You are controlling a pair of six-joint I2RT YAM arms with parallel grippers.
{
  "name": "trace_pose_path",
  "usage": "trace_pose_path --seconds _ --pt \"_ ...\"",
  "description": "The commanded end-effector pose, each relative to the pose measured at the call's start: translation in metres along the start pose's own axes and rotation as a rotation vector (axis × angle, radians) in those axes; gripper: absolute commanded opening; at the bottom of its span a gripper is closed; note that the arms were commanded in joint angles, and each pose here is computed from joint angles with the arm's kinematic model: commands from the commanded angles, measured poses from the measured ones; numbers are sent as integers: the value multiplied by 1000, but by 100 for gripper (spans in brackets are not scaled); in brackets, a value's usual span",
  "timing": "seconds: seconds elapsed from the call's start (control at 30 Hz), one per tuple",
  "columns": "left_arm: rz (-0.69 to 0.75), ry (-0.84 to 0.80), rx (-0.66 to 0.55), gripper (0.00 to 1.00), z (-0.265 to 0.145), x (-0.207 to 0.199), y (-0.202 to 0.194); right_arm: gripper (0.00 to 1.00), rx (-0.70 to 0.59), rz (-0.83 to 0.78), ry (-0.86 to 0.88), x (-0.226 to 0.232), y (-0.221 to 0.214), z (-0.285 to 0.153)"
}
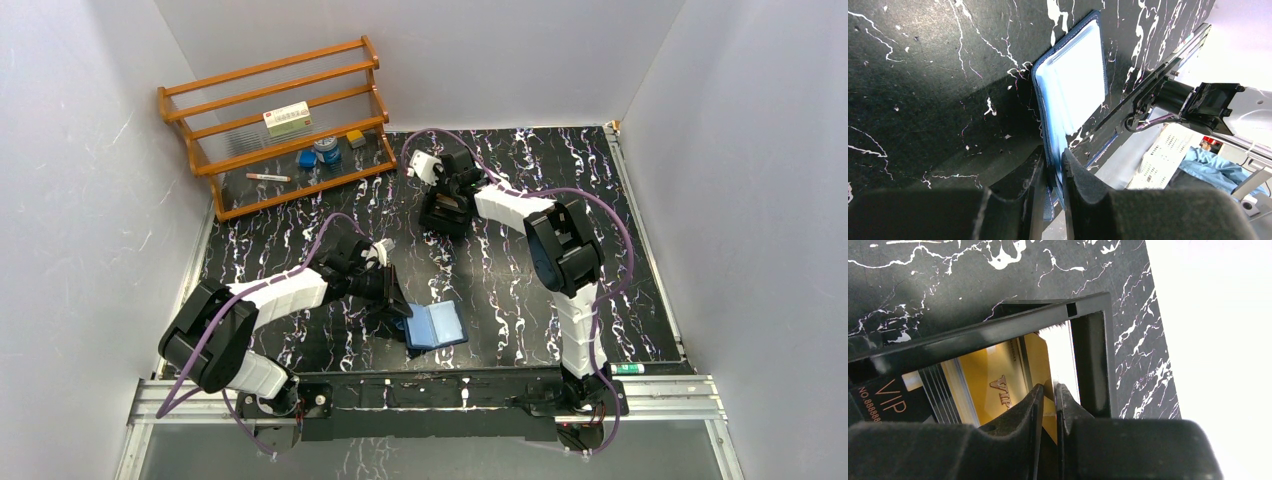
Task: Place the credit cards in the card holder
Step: Pick up the credit card from the storage box.
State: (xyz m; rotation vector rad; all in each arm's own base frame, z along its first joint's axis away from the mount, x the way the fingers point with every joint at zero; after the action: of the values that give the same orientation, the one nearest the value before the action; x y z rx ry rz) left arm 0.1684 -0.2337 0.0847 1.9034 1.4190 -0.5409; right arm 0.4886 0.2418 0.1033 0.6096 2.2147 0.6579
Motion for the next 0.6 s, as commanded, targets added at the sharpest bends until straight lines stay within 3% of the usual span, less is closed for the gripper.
trace_pose_path --seconds 0.0,0.57 --pt "-3 -28 3 16 -4 -3 -3 22 -114 76 -76 -28 36 -21" --pt "-4 -38 -6 17 -4 -4 -5 29 -118 116 -102 -43 44 -29"
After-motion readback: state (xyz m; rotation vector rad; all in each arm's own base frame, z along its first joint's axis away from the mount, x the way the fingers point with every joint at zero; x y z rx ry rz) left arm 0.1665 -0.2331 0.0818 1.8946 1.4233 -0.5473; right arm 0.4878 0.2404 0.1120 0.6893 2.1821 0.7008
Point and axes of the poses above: each gripper's point midway between its finger pads, its own z axis out along the fingers, its own x axis along the line the jaws close on, y = z × x, the point moved 4 cm from there along -z, back along the fingers, and after that the axes turned 14 degrees about z, right-handed, at the moved point
